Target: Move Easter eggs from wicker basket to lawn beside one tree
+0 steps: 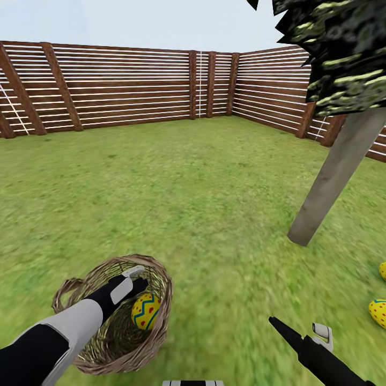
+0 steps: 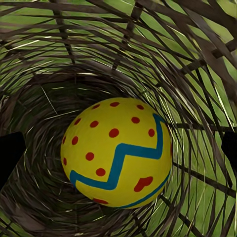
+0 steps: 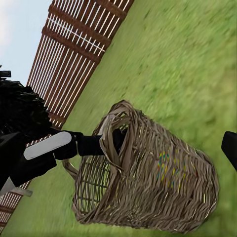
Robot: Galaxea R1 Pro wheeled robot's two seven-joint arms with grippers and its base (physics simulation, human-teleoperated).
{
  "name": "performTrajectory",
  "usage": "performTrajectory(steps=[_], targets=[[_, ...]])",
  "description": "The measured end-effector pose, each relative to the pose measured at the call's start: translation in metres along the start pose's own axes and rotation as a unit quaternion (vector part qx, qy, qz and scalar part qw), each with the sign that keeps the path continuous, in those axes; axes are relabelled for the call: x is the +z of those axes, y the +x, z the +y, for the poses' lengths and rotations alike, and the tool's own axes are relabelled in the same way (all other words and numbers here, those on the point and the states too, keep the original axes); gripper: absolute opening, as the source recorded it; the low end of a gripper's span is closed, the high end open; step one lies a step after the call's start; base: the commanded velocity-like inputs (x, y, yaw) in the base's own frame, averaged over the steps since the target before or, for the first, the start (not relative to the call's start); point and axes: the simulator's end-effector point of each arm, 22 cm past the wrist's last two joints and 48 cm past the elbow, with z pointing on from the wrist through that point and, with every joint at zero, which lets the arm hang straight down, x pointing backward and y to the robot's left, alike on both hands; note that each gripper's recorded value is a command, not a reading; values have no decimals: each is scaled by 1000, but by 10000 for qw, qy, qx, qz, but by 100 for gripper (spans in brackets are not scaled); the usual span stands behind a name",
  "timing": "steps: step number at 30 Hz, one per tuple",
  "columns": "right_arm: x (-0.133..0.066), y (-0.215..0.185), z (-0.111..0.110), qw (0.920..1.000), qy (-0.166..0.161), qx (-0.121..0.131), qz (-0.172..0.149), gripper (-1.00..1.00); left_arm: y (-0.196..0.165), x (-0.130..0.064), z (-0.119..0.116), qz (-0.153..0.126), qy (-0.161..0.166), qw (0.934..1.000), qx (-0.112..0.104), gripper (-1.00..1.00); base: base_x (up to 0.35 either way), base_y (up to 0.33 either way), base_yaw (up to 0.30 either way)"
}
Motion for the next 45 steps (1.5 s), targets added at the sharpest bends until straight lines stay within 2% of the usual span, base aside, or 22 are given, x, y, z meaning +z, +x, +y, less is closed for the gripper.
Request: performTrajectory(steps=[7,18,24,31,36,45], targets=[[0,0,0,10000,1,0,-1,100,0,0,0,-9,1,10000,-2,100,0,0,0],[2,9,-16,9997,139,146,99,100,18,20,7,178,-89,9998,7,100,0,0,0],[2,9,-16,9998,138,146,98,100,18,20,7,177,-89,9998,7,100,0,0,0],[3,16,-26,9993,227,239,161,100,29,32,11,267,-138,9995,4,100,0,0,0],[3,15,-26,9993,225,238,162,100,27,32,12,210,-139,9997,-11,100,0,0,0],[2,17,-29,9991,267,248,194,100,28,36,3,188,91,9998,-25,100,0,0,0]])
